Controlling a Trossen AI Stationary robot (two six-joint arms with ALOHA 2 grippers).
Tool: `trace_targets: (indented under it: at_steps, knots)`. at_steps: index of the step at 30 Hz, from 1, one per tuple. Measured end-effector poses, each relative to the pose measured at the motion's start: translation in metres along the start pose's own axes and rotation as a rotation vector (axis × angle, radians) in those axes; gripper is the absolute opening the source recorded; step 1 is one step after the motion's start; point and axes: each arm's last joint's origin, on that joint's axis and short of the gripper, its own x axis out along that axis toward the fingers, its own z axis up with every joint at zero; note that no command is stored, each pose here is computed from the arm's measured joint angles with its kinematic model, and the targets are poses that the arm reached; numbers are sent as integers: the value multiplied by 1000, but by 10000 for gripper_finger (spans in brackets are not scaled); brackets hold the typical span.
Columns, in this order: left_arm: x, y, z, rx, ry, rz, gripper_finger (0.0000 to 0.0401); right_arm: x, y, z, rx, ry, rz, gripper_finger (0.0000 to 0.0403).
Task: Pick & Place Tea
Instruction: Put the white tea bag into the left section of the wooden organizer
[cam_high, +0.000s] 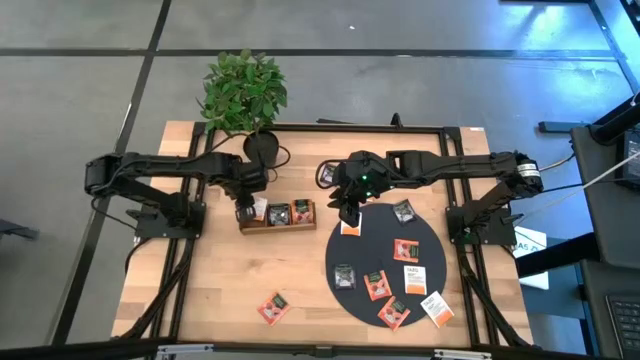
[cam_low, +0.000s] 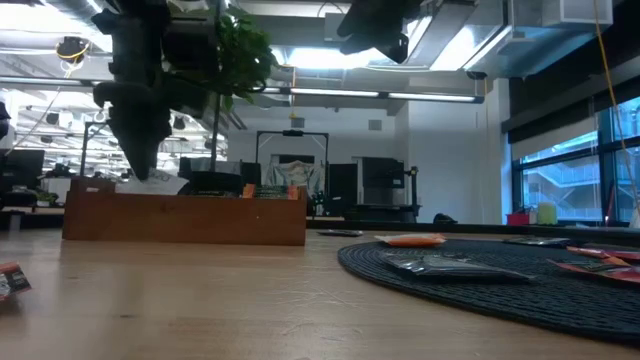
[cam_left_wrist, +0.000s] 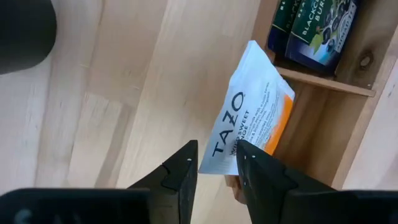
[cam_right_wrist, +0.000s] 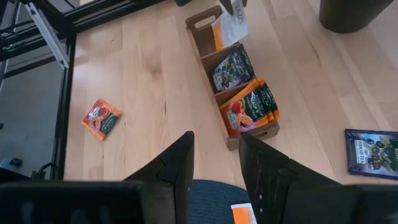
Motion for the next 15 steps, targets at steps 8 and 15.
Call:
trace_targets:
  at_steps: [8, 15]
  knots:
    - [0, -4, 0, -23, 4, -36, 111, 0, 0, 0, 1, -2, -6, 129]
    - [0, -11, -1, -65, 7, -50, 108, 0, 0, 0, 0, -3, -7, 129]
